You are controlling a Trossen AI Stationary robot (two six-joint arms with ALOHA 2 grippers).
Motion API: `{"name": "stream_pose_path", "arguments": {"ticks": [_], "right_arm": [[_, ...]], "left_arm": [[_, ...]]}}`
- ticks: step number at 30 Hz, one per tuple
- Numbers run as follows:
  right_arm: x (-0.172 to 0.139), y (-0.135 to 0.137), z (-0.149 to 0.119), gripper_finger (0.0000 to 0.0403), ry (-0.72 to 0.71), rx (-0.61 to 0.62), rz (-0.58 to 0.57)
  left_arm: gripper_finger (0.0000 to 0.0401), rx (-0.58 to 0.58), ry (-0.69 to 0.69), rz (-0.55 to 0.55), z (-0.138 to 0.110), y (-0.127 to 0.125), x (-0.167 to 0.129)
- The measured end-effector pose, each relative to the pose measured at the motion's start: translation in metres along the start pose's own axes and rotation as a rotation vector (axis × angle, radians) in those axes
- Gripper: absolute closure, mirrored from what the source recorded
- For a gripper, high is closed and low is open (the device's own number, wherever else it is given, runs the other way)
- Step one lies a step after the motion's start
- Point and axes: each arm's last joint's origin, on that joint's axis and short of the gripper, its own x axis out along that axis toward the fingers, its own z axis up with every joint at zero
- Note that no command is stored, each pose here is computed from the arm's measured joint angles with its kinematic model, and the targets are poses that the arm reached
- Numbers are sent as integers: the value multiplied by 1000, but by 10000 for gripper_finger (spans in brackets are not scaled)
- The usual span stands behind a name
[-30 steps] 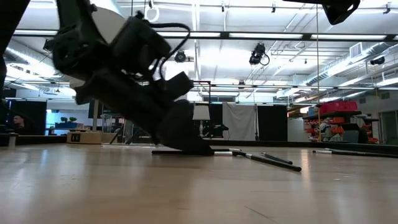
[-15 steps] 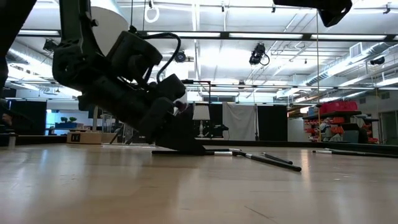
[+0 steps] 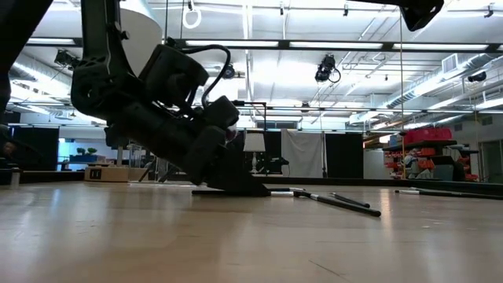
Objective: Put items in baskets/containers
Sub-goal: Put the eyeshadow brush into the transparent organizer
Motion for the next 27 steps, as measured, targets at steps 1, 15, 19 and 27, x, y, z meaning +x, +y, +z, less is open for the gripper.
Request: {"name": "stream_pose_path", "arguments": {"ticks": [1, 15, 19, 27], "right_arm": [[0, 0, 0, 268, 0, 0, 0], [0, 0, 0, 268, 4, -2, 5], [0, 0, -1, 268, 8, -3, 8], [5, 3, -9, 268, 25, -19, 2]], "left_arm": [[336, 0, 1, 0, 0, 0, 0], [388, 0, -6, -19, 8, 2, -4], [388, 9, -6, -18, 15, -1, -10], [389, 49, -105, 69, 31, -17, -45]]}}
